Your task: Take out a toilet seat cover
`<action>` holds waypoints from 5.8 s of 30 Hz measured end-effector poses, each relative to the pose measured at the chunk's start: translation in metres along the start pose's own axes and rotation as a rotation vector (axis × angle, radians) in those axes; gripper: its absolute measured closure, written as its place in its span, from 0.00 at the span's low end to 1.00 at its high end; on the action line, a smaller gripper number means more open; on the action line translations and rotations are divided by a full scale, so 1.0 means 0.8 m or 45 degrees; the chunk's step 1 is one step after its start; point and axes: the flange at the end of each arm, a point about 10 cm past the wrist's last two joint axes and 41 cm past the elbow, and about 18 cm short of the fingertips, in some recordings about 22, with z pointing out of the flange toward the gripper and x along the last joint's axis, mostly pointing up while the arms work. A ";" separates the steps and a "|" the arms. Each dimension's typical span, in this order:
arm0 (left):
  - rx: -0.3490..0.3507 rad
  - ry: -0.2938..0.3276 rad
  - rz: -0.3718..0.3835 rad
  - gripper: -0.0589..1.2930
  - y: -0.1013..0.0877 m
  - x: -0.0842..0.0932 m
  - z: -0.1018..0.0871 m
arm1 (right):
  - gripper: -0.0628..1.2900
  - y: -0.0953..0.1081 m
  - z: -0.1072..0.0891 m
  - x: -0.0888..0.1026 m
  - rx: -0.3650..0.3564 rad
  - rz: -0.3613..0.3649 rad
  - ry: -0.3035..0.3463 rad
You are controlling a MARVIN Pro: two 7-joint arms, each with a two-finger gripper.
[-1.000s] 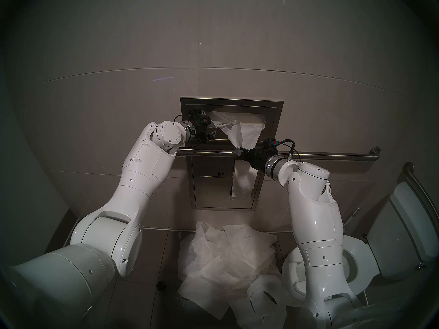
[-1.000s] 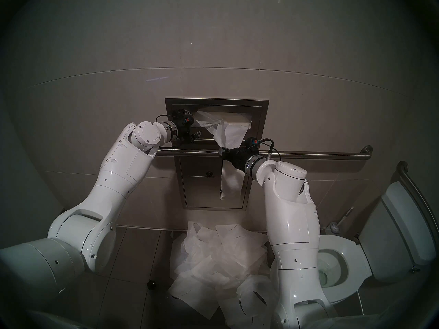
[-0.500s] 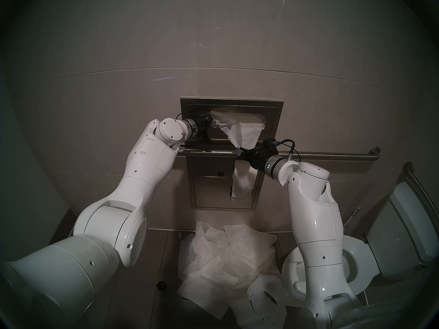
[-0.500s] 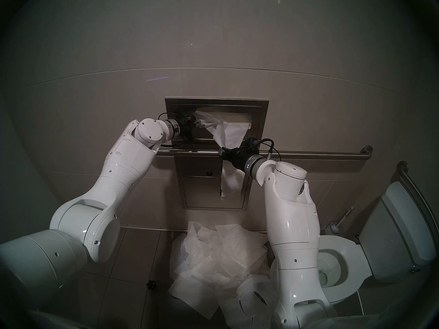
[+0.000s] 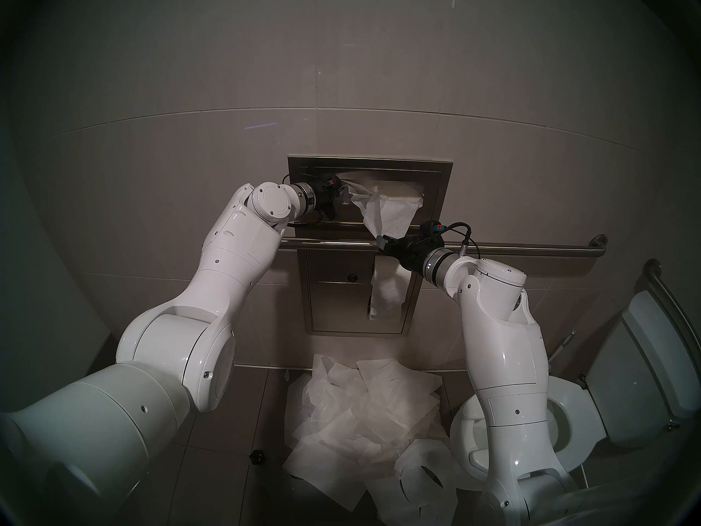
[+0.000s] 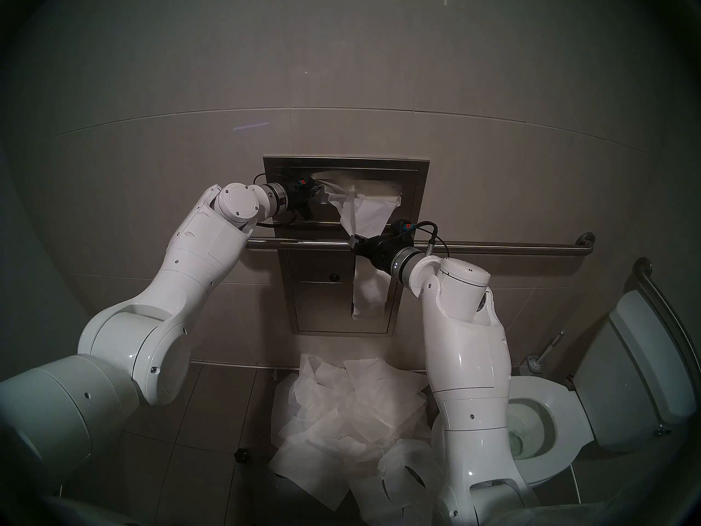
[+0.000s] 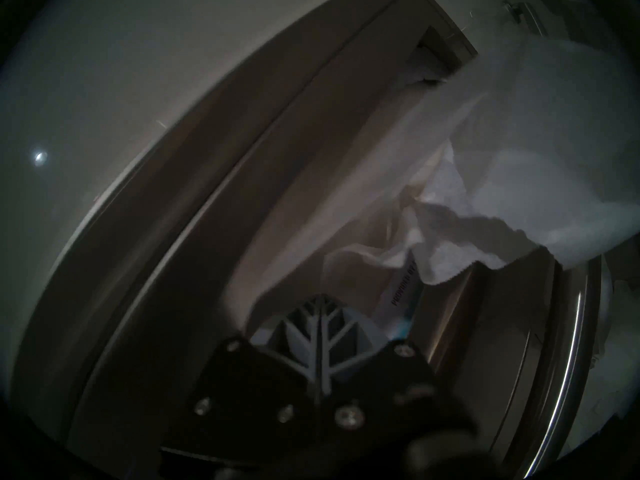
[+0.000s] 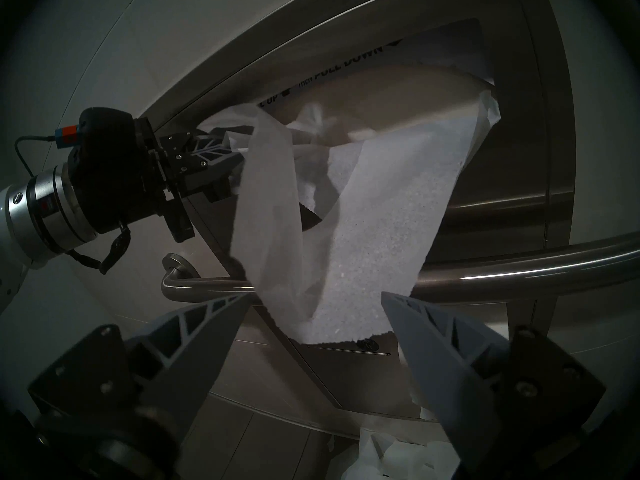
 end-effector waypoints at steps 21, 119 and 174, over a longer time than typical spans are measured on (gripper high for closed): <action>0.113 0.089 -0.256 0.97 0.010 -0.016 -0.032 | 0.23 0.000 0.000 0.000 0.000 0.000 -0.001; 0.341 0.111 -0.328 0.97 -0.025 0.170 -0.224 | 0.06 0.006 0.000 0.017 -0.105 -0.045 0.044; 0.260 0.060 -0.337 0.97 -0.005 0.147 -0.149 | 0.05 0.008 -0.101 -0.034 -0.181 0.018 -0.216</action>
